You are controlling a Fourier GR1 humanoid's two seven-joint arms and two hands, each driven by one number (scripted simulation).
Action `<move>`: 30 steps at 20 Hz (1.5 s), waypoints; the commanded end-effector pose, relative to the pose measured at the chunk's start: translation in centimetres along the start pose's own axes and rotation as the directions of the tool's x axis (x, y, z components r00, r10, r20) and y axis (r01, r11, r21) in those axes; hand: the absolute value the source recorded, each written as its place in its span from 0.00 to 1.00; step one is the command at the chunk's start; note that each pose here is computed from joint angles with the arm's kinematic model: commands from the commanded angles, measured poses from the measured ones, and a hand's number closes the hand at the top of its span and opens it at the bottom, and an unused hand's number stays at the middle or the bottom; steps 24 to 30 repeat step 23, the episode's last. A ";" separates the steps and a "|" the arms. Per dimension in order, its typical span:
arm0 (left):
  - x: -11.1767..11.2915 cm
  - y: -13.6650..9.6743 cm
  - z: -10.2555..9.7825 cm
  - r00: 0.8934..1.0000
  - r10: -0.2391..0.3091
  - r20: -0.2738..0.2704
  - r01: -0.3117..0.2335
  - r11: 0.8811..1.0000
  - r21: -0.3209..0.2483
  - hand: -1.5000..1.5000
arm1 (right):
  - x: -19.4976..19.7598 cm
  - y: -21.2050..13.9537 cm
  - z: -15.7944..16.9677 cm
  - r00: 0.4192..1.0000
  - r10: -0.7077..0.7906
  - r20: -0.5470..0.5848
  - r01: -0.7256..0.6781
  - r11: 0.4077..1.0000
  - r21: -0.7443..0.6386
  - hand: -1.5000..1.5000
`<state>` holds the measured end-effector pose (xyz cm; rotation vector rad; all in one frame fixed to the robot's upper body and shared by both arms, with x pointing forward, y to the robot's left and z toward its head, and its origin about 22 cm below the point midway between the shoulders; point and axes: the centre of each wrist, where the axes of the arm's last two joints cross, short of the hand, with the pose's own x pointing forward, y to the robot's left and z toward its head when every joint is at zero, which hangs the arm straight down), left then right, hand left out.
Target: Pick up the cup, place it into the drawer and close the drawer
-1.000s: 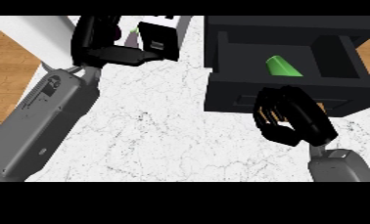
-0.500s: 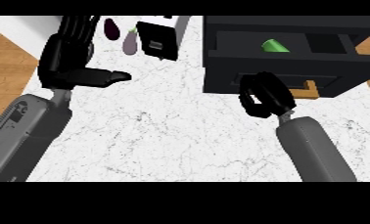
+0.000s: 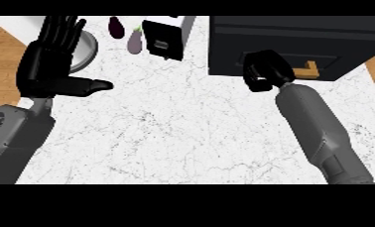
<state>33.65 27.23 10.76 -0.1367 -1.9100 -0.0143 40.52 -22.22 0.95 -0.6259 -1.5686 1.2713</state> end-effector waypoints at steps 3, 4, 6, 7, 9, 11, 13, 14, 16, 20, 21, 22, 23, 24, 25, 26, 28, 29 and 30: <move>0.2 0.5 0.2 1.000 0.021 0.002 -0.021 0.999 -0.028 0.00 | -2.3 -2.2 -0.6 0.995 -0.055 -0.078 0.057 0.998 0.016 1.00; -0.5 0.7 1.3 1.000 0.021 -0.003 -0.021 0.999 -0.046 0.00 | -2.8 -3.9 -0.9 0.993 -0.067 -0.102 0.069 0.997 0.018 1.00; -0.1 0.4 0.4 0.999 0.039 0.000 -0.039 0.999 -0.037 0.00 | -2.9 -3.3 -0.7 0.991 -0.079 -0.105 0.082 0.996 0.024 1.00; 0.1 0.1 0.8 0.999 0.036 0.002 -0.036 0.998 -0.059 0.00 | -4.0 -3.6 0.1 0.990 -0.074 -0.116 0.078 0.997 0.022 1.00; -0.7 0.0 1.1 0.999 0.046 0.001 -0.046 0.997 -0.064 0.00 | -4.5 -5.9 0.0 0.988 -0.110 -0.105 0.110 0.994 -0.006 1.00; -0.8 0.5 0.8 0.999 0.037 -0.014 -0.038 0.997 -0.067 0.00 | -3.4 -6.3 -1.0 0.988 -0.122 -0.096 0.121 0.992 -0.015 1.00; -1.3 -0.4 1.1 0.998 0.056 -0.007 -0.057 0.994 -0.093 0.00 | -4.6 -6.5 -0.1 0.987 -0.135 -0.089 0.134 0.991 -0.015 1.00; -1.0 -0.1 0.8 0.998 0.050 -0.027 -0.052 0.995 -0.089 0.00 | -4.1 -6.4 -0.6 0.985 -0.154 -0.078 0.151 0.988 -0.041 1.00; -1.1 -0.6 0.6 0.998 0.062 -0.012 -0.063 0.994 -0.092 0.00 | -3.6 -6.0 -0.8 0.983 -0.164 -0.082 0.161 0.986 -0.051 1.00; -1.9 0.2 1.3 0.997 0.070 -0.026 -0.072 0.993 -0.089 0.00 | -4.9 -7.0 0.0 0.979 -0.188 -0.079 0.182 0.980 -0.079 1.00; -1.8 -0.8 0.9 0.997 0.073 -0.012 -0.074 0.993 -0.094 0.00 | -5.0 -6.9 0.2 0.983 -0.169 -0.068 0.163 0.983 -0.082 1.00; -2.3 -0.1 2.0 0.996 0.084 -0.023 -0.086 0.990 -0.114 0.00 | -5.4 -6.8 0.5 0.980 -0.177 -0.087 0.171 0.983 -0.070 1.00; -1.9 -0.8 0.9 0.997 0.080 -0.015 -0.081 0.992 -0.092 0.00 | -4.3 -7.3 -0.6 0.982 -0.177 -0.069 0.173 0.983 -0.066 1.00; -1.9 -0.8 0.9 0.997 0.080 -0.015 -0.081 0.992 -0.092 0.00 | -4.3 -7.3 -0.6 0.982 -0.177 -0.069 0.173 0.983 -0.066 1.00; -1.9 -0.8 0.9 0.997 0.080 -0.015 -0.081 0.992 -0.092 0.00 | -4.3 -7.3 -0.6 0.982 -0.177 -0.069 0.173 0.983 -0.066 1.00; -1.9 -0.8 0.9 0.997 0.080 -0.015 -0.081 0.992 -0.092 0.00 | -4.3 -7.3 -0.6 0.982 -0.177 -0.069 0.173 0.983 -0.066 1.00; -1.9 -0.8 0.9 0.997 0.080 -0.015 -0.081 0.992 -0.092 0.00 | -4.3 -7.3 -0.6 0.982 -0.177 -0.069 0.173 0.983 -0.066 1.00; -1.9 -0.8 0.9 0.997 0.080 -0.015 -0.081 0.992 -0.092 0.00 | -4.3 -7.3 -0.6 0.982 -0.177 -0.069 0.173 0.983 -0.066 1.00; -1.9 -0.8 0.9 0.997 0.080 -0.015 -0.081 0.992 -0.092 0.00 | -4.3 -7.3 -0.6 0.982 -0.177 -0.069 0.173 0.983 -0.066 1.00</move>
